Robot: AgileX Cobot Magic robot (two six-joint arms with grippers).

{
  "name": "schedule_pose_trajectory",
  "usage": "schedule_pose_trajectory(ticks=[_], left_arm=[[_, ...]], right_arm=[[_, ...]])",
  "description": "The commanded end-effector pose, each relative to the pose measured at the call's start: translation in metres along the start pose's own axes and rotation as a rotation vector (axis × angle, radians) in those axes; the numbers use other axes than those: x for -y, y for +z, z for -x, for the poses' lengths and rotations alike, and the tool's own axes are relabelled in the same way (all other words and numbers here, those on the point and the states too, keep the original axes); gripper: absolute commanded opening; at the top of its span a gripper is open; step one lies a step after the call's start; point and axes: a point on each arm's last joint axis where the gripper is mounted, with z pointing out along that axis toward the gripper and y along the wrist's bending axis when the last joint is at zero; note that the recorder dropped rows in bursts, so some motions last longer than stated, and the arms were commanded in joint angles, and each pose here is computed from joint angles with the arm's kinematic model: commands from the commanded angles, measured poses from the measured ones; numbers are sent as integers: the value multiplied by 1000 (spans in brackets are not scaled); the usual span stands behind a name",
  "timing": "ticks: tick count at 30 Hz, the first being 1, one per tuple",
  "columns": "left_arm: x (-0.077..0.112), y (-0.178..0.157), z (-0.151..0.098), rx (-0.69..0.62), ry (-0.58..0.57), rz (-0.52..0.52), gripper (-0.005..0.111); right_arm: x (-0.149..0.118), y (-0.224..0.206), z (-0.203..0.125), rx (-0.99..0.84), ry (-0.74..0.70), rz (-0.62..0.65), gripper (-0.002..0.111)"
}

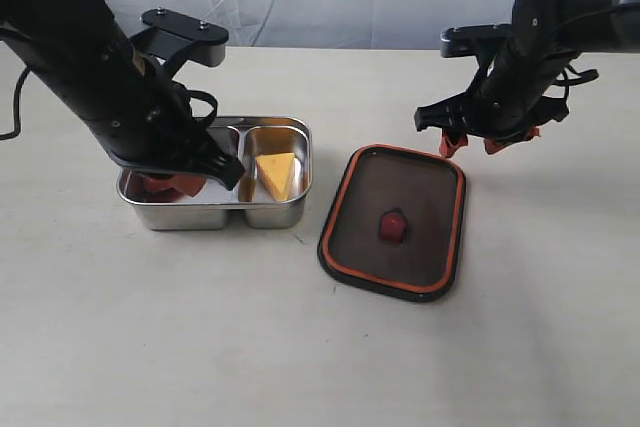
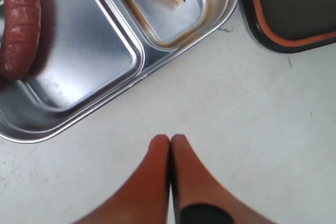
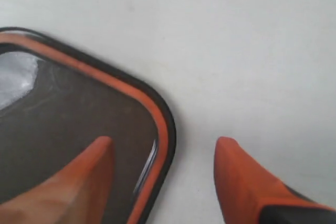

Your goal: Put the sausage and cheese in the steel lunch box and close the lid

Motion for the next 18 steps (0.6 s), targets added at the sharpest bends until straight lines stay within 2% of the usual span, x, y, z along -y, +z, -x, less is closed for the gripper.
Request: schedule_pose_trajectory(ticks=[1,11,13,14,15,16,18], left_arm=[[2,-5,-3,15,-20,-23,0],[2,-5,-3,22,-21,-22,0],[2,-5,-3,24,-22,-24,0],[2,-5,-3,24,-22,-24,0],[2,-5,-3,24,-22,-24,0],[3,-5,-3,24,-28,-32,0],[5,-5,-3,24,-45,-55,0]], right_arm=[[2,17,7,-38,-5,-10,55],[5,47,-4,-154,-30,-40,55],[6,54,-8,-192,-33,-46,40],[6,55,-10,-204,-33,-48,24],[6,55,-10,-207,-33,-48,15],[6,55,-10,-207,-33,-48,-1],[6,55,-10,-212,-33,-49,-1]])
